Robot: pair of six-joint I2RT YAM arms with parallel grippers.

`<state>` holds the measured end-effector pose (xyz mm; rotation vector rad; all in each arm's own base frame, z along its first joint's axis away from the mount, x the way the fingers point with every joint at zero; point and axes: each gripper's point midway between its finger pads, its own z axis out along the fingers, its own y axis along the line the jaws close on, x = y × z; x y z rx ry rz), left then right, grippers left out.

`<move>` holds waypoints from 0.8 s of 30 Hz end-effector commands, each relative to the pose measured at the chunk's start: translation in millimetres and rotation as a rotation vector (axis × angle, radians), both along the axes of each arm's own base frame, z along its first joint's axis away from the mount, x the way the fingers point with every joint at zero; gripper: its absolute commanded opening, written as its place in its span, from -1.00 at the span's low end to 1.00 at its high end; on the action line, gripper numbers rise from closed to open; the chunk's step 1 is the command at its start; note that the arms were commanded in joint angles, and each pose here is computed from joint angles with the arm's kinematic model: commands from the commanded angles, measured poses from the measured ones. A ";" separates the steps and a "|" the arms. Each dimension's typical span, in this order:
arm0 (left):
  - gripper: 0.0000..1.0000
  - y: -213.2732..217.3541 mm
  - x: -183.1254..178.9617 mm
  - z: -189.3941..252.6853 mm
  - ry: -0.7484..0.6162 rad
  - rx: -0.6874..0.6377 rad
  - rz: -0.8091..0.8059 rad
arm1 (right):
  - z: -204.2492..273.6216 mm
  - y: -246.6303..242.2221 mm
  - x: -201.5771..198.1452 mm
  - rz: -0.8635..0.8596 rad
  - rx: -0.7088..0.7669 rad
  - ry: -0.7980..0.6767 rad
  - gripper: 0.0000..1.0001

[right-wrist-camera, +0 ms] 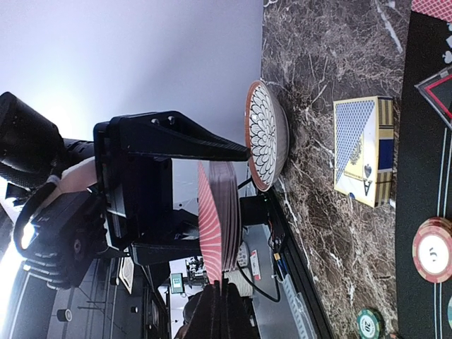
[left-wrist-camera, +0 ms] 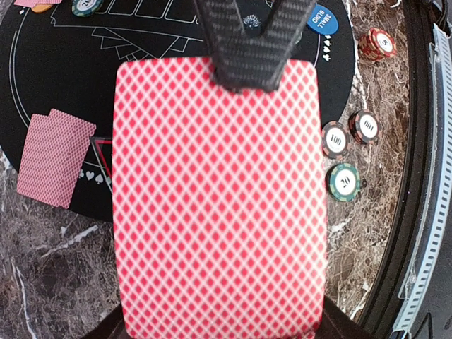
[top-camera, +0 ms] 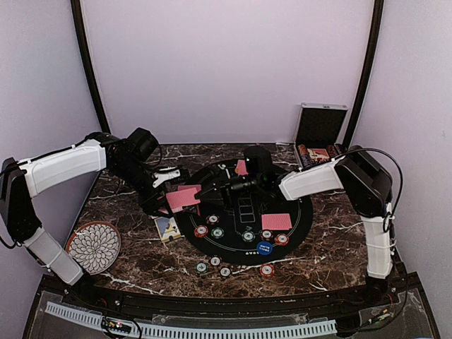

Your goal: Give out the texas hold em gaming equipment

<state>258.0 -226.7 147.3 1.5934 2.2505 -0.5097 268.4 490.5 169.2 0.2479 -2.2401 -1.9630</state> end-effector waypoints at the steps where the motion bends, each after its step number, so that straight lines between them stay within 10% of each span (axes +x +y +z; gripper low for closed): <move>1: -1.00 1.4 -5.5 16.2 -0.025 -0.031 -0.010 | 27.2 -20.9 11.1 -0.036 0.052 -0.057 -1.00; 24: -1.00 7.5 -7.3 10.0 -0.024 -0.001 0.001 | -15.6 -124.6 82.5 -0.143 -0.613 -0.427 -1.00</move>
